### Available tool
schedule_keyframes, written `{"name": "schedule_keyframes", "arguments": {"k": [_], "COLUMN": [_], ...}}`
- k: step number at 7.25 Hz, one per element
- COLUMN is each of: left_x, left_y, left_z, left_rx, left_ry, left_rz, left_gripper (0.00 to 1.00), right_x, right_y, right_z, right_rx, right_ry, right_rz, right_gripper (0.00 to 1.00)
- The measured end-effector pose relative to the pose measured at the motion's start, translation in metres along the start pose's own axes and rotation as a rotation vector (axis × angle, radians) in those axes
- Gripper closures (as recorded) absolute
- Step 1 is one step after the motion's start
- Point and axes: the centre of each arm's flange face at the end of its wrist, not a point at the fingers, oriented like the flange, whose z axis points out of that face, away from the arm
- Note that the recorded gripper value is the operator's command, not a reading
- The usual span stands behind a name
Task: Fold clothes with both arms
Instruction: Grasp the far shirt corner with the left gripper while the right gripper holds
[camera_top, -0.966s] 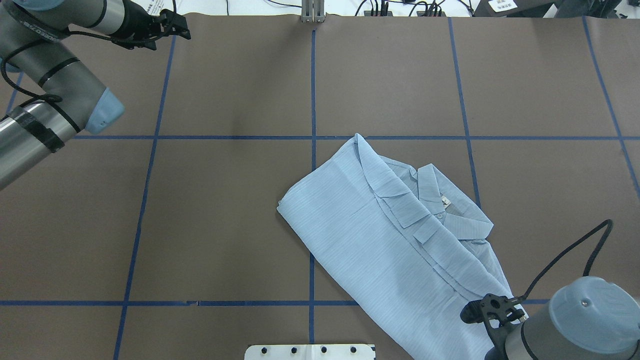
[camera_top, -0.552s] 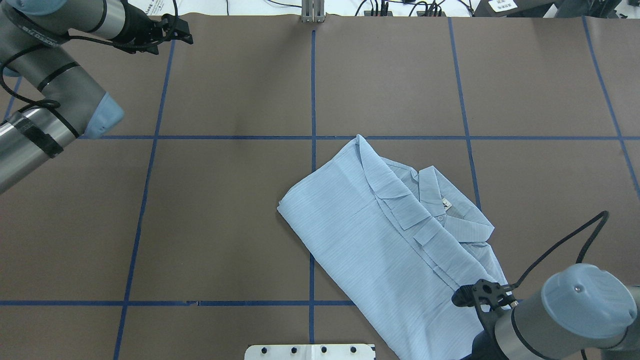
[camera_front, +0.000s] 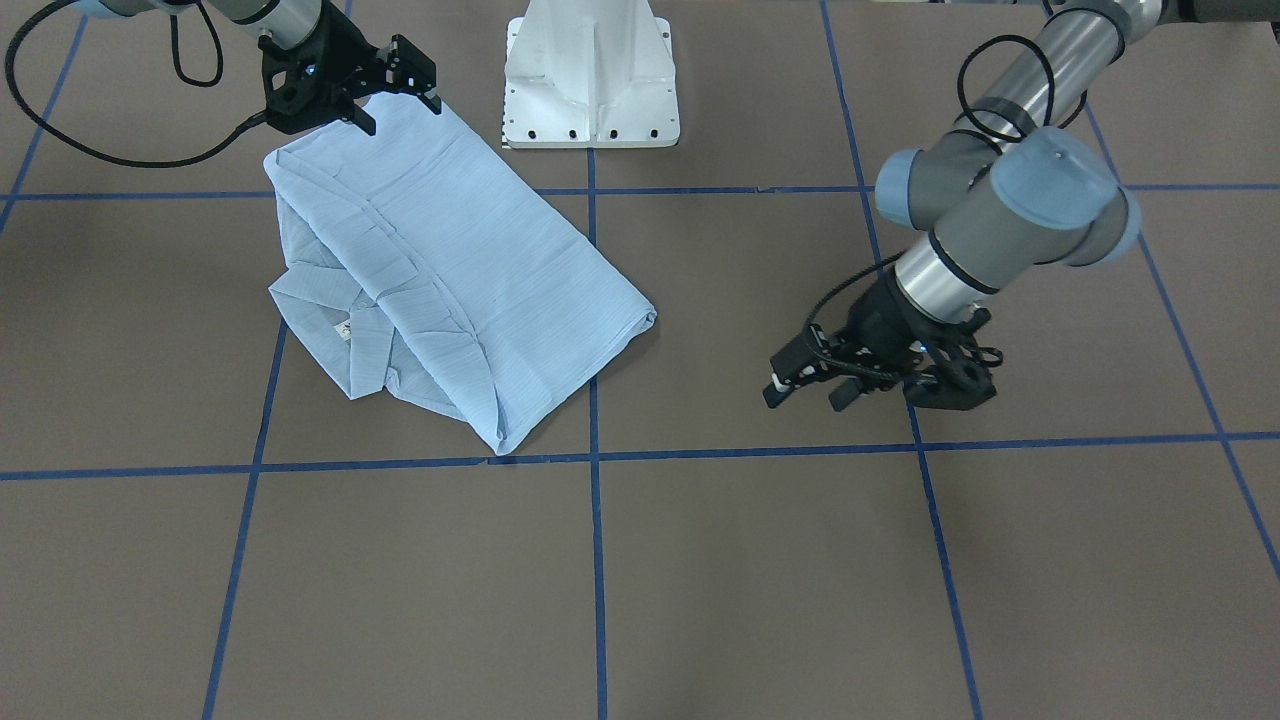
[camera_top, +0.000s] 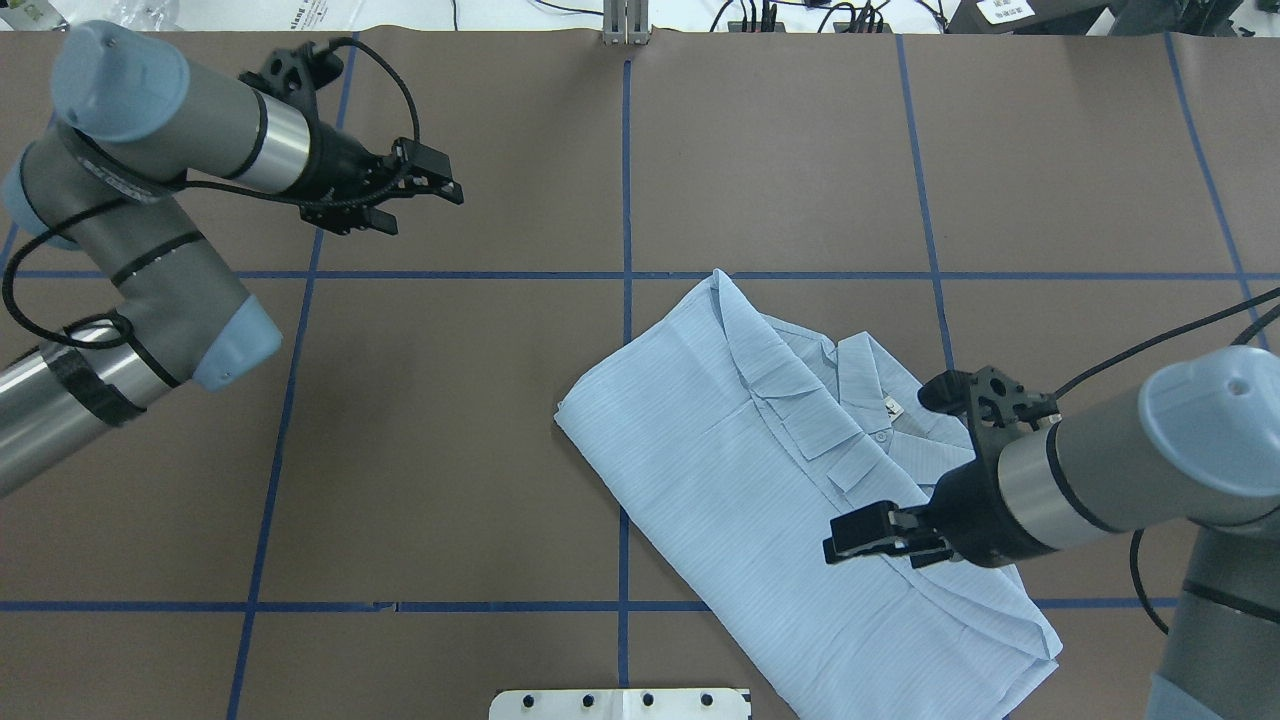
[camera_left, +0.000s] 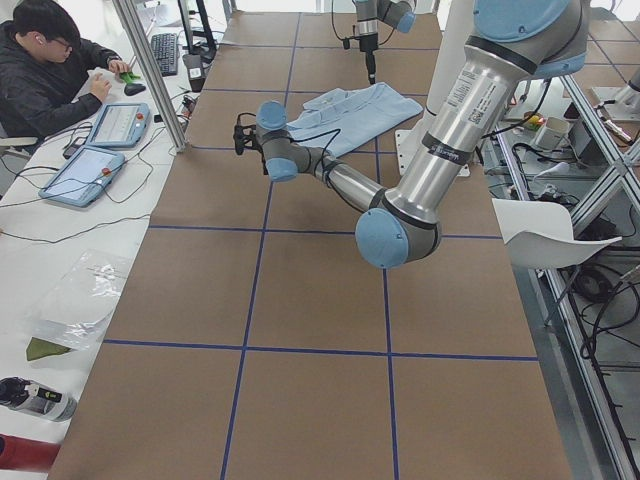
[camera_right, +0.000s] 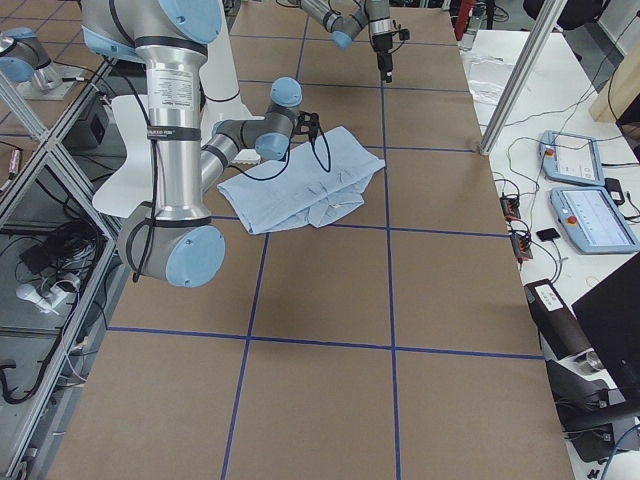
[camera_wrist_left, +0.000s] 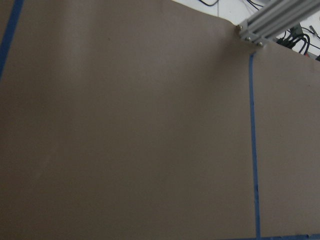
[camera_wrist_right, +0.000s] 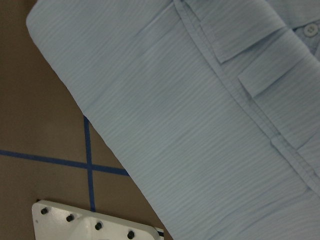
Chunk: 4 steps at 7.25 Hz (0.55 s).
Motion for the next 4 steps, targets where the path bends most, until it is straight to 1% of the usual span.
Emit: {"name": "schedule_keyframes", "arguments": {"k": [1, 2, 3, 4], "left_x": [0.014, 0.024, 0.03, 0.032], "left_y": [0.045, 0.088, 0.128, 0.162], "left_z": [0.02, 0.039, 0.06, 0.081], "left_rx": [-0.04, -0.064, -0.072, -0.071], "left_ry": [0.012, 0.012, 0.006, -0.009], "left_rz": [-0.076, -0.144, -0.195, -0.217], "left_gripper": [0.03, 0.04, 0.07, 0.1], "right_x": [0.001, 0.0, -0.002, -0.004], "right_y": [-0.02, -0.035, -0.046, -0.053], "right_z": [-0.019, -0.035, -0.046, -0.05], "right_rx": [0.059, 0.105, 0.138, 0.154], "right_ry": [-0.014, -0.027, -0.038, -0.044], "right_rz": [0.013, 0.023, 0.029, 0.031], "right_gripper": [0.0, 0.0, 0.0, 0.0]}}
